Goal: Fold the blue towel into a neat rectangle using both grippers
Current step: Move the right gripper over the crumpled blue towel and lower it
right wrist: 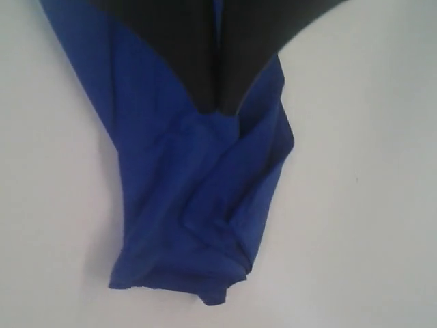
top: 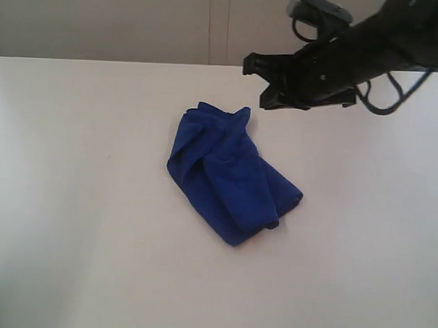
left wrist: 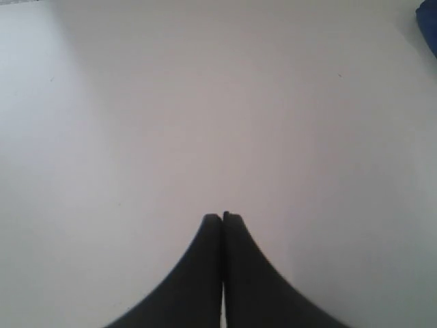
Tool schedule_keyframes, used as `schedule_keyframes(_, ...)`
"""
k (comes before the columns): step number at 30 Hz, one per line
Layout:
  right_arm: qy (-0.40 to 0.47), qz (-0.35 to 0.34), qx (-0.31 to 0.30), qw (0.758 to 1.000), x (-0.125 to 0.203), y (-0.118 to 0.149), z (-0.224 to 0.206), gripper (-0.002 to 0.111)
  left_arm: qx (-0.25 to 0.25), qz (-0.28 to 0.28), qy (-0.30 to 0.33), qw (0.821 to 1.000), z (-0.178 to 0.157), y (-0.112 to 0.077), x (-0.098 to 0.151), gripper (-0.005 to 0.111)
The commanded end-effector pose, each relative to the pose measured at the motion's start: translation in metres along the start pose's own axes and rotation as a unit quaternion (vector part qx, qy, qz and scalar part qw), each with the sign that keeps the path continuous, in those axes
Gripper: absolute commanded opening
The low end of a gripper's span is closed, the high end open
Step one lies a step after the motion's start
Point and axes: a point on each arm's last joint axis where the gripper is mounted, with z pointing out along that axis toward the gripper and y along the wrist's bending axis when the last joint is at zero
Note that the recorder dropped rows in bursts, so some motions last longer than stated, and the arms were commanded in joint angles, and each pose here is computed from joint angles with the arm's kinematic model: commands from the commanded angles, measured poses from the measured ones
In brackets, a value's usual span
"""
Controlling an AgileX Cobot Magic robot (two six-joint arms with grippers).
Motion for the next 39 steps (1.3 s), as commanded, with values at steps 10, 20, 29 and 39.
schedule_keyframes(10, -0.034, -0.001, 0.007, 0.999, -0.024, -0.003, 0.101, 0.0, 0.001, -0.005, 0.0, 1.0, 0.0, 0.0, 0.001, 0.0)
schedule_keyframes(20, -0.017, 0.046, 0.004, 0.999, -0.018, -0.017, 0.144, 0.018, 0.001, -0.005, 0.0, 1.0, 0.0, 0.0, 0.001, 0.0)
schedule_keyframes(29, -0.003, 0.058, 0.011, 0.998, -0.009, -0.025, 0.159, 0.031, 0.001, -0.005, 0.0, 1.0, 0.0, 0.0, 0.001, 0.0)
schedule_keyframes(39, 0.008, 0.086, -0.002, 0.996, -0.006, -0.024, 0.162, 0.02, 0.001, -0.005, 0.0, 1.0, 0.0, 0.0, 0.001, 0.0)
